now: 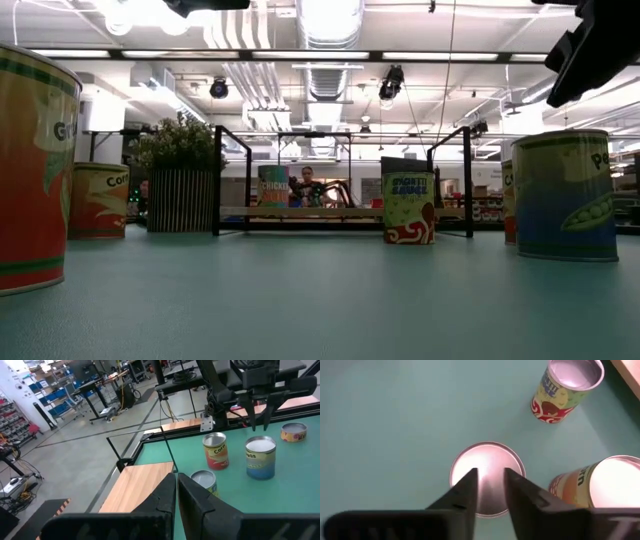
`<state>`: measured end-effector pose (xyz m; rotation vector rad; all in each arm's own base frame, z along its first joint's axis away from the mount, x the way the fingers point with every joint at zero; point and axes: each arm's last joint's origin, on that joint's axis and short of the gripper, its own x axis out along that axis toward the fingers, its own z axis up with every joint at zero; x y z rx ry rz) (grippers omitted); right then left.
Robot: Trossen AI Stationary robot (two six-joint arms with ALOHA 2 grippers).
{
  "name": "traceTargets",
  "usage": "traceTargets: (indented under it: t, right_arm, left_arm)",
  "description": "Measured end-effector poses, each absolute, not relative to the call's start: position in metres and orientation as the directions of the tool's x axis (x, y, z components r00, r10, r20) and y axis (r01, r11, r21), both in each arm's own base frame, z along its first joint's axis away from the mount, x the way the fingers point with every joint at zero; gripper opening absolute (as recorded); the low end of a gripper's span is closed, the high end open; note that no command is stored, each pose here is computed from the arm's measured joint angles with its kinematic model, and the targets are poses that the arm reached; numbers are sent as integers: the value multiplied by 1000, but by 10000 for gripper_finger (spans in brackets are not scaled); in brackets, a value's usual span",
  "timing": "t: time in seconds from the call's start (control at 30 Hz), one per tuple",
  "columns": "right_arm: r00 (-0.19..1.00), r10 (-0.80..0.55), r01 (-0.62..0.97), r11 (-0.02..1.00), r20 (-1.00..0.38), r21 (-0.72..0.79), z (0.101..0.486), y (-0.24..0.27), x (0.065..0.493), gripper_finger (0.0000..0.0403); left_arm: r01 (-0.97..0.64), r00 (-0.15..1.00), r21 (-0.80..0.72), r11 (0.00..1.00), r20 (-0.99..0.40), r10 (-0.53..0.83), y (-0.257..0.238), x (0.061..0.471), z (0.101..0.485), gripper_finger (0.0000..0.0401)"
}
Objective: Pick and place cans onto a shelf
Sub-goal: Put the canned peas on the shelf
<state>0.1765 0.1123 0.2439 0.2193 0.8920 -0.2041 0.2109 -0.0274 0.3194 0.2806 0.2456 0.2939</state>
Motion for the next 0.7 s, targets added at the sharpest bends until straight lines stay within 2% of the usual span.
traceTargets:
  t: [0.4,0.5,0.7]
  right_arm:
    - [554,-164,289,957,-816,4,224,118,189,346]
    - [527,-159,280,960,-835,-6,218,121,191,377]
    - [506,-135,293,956,-852,22,215,122,193,384]
  left_arm:
    - [-249,928,306,919,-196,317,-27,211,319,0]
    - [-249,928,306,919,-196,317,-27,211,319,0]
    - [-249,928,306,919,-196,317,-27,211,319,0]
